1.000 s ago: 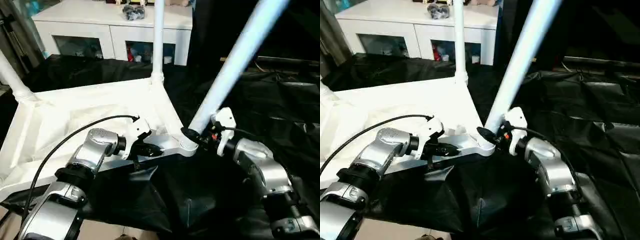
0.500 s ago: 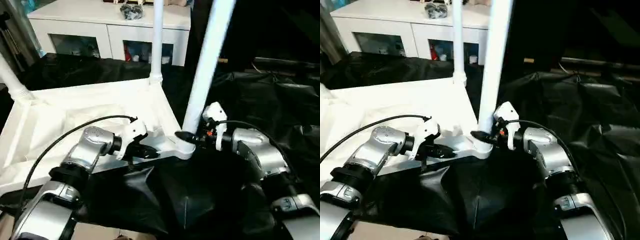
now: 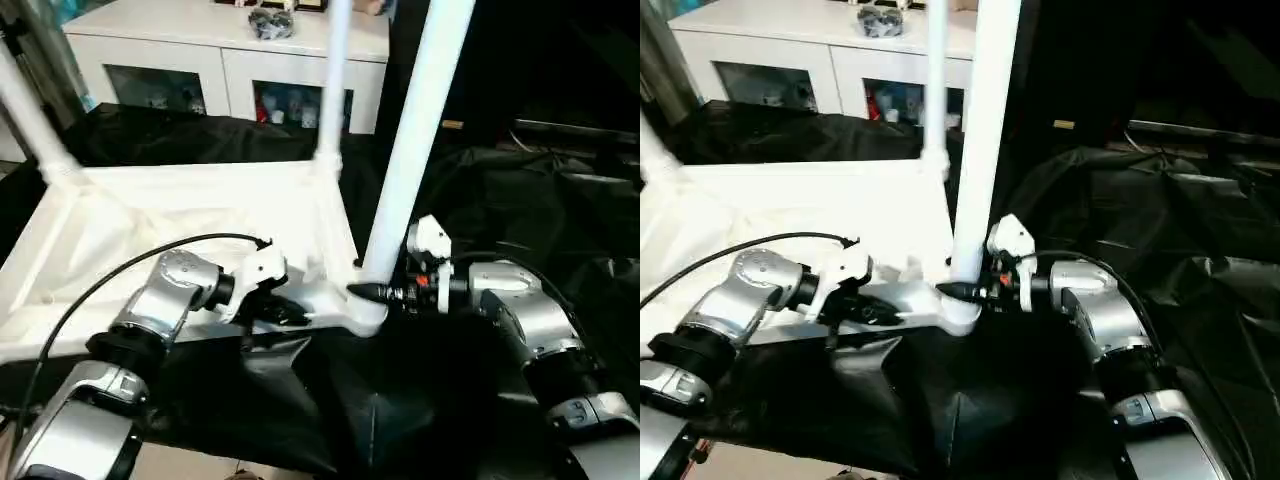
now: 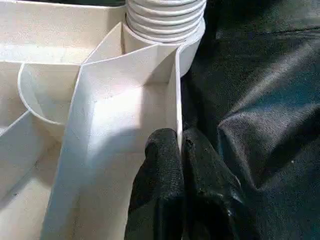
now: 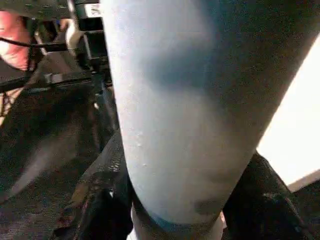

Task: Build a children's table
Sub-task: Insert table leg to table base

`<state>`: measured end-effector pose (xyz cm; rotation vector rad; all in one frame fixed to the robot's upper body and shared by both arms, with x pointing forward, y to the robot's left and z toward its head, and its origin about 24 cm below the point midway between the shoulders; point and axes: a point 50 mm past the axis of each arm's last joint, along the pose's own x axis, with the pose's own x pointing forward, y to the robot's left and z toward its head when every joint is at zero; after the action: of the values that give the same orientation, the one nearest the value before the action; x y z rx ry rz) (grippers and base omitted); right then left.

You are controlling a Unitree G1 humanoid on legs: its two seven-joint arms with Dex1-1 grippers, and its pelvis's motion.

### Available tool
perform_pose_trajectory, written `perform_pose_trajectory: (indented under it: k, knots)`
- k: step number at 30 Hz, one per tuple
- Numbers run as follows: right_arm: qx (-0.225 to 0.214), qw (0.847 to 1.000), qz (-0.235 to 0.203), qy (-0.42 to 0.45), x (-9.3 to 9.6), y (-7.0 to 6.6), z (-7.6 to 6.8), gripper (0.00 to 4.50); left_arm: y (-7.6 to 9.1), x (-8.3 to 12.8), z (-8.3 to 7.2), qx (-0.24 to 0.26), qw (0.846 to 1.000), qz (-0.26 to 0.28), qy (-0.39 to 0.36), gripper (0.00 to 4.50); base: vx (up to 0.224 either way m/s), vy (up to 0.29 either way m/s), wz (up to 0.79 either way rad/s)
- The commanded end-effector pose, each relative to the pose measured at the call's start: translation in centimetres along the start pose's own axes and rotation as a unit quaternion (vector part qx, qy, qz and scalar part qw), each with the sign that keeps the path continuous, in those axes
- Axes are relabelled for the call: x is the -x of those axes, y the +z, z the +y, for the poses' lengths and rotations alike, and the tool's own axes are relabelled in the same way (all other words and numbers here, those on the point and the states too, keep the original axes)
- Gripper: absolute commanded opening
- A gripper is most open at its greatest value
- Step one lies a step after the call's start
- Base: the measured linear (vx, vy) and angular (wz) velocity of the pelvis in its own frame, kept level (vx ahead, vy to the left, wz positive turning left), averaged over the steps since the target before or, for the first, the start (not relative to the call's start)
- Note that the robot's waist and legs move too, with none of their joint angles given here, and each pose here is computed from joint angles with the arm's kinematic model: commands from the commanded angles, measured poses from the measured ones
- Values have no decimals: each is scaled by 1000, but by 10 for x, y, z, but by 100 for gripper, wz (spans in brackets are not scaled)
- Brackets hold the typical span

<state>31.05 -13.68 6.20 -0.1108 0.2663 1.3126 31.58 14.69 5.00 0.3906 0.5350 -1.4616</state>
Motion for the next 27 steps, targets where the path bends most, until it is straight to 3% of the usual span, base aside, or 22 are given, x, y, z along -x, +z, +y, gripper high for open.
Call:
perform_pose_trajectory:
  k: [1, 5, 10, 12, 13, 15, 20, 23, 24, 27]
  knots:
    - [-59, 995, 72, 43, -6, -39, 16, 188, 19, -7, -3, -46, 997, -8, -58, 0, 0, 0, 0]
    - [-59, 996, 66, 29, -7, -40, 15, 188, 24, -8, 1, -42, 998, -26, -35, 0, 0, 0, 0]
    - [-72, 989, 74, -107, -11, -48, -4, 188, 34, -14, 11, -1, 997, -69, 32, 0, 0, 0, 0]
    - [-127, 968, 68, -206, -15, -54, -17, 188, 42, -23, 15, 22, 995, -70, 62, 0, 0, 0, 0]
    - [-127, 968, 68, -206, -15, -54, -17, 188, 42, -23, 15, 22, 995, -70, 62, 0, 0, 0, 0]
    - [-173, 946, 54, -268, -27, -56, -22, 188, 52, -37, 21, 51, 988, -65, 127, 0, -25, 5, 2]
    - [-202, 927, 39, -315, -41, -53, -25, 188, 60, -57, 26, 73, 975, -57, 204, 0, 0, 0, 0]
    - [-204, 926, 25, -317, -48, -48, -26, 188, 61, -61, 29, 70, 966, -55, 242, 0, 0, 0, 0]
    - [-199, 930, 8, -309, -53, -43, -25, 188, 58, -59, 30, 48, 964, -48, 258, 0, 0, 0, 0]
    - [-196, 933, -10, -302, -54, -38, -26, 188, 56, -55, 27, 24, 968, -48, 244, 0, 0, 0, 0]
